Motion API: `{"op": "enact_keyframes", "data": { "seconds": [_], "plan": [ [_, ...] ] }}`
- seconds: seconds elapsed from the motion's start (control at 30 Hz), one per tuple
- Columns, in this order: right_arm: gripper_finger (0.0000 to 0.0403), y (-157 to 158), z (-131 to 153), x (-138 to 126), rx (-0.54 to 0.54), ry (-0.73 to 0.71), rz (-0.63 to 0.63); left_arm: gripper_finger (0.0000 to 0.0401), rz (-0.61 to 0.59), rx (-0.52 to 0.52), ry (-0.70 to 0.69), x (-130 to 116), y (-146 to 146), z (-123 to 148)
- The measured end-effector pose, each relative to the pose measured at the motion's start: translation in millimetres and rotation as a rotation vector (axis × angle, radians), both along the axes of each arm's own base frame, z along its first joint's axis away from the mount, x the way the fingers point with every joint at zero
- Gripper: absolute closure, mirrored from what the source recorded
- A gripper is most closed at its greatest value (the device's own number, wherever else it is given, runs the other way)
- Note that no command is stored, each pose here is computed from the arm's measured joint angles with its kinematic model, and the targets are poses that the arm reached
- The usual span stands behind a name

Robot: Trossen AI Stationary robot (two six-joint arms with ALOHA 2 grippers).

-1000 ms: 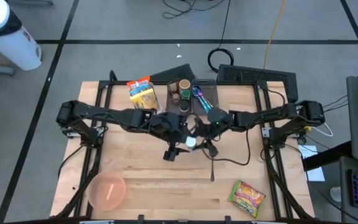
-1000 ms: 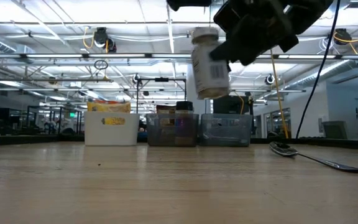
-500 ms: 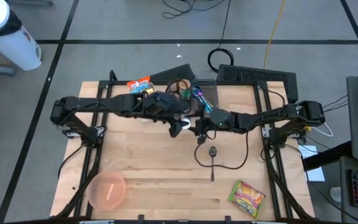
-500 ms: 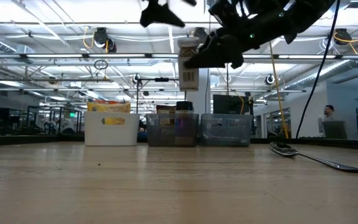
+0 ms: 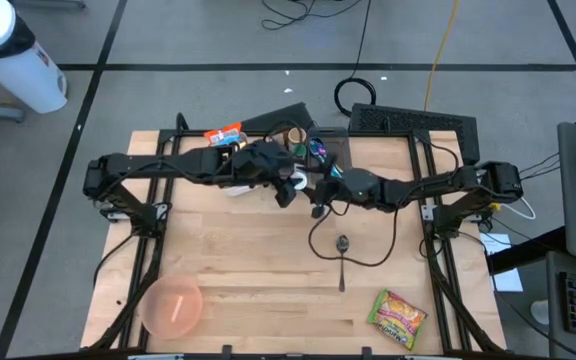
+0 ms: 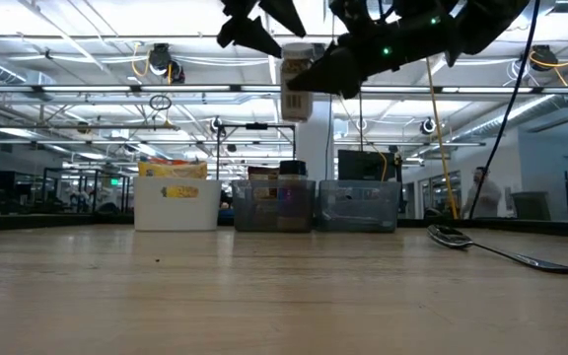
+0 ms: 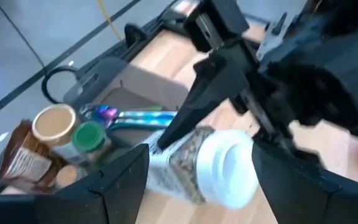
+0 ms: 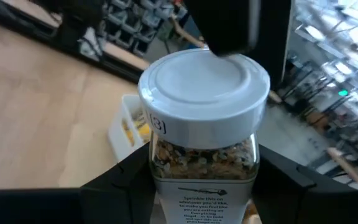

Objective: Pick & Place Food Item
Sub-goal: Put the white seasoning bottle into the left black bin

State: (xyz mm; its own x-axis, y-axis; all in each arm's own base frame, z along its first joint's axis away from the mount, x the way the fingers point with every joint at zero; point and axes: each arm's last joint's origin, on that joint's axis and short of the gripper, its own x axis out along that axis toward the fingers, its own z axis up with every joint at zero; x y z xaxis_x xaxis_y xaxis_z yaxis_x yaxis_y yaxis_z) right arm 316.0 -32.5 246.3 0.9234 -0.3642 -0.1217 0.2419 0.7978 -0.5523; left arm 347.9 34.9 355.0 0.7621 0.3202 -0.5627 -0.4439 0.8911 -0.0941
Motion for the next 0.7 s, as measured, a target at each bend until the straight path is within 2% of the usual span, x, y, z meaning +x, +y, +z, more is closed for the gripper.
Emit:
{"op": "enact_keyframes", "data": {
  "seconds": [0.23,0.43,0.7],
  "plan": [
    [0.0206,-2.9,3.2,-0.6,-0.078,-0.003,-0.071,0.0107,-0.011,0.003,-0.087,5.6,-4.1,6.3],
    [0.0206,-3.7,3.3,-1.2,-0.116,0.009,-0.114,0.0107,-0.011,-0.006,-0.067,19.8,-2.7,-8.7],
    [0.0206,-4.4,3.2,-1.6,-0.122,0.013,-0.134,0.0107,0.01,0.087,-0.042,26.6,-1.0,-15.0]
  ]
}}
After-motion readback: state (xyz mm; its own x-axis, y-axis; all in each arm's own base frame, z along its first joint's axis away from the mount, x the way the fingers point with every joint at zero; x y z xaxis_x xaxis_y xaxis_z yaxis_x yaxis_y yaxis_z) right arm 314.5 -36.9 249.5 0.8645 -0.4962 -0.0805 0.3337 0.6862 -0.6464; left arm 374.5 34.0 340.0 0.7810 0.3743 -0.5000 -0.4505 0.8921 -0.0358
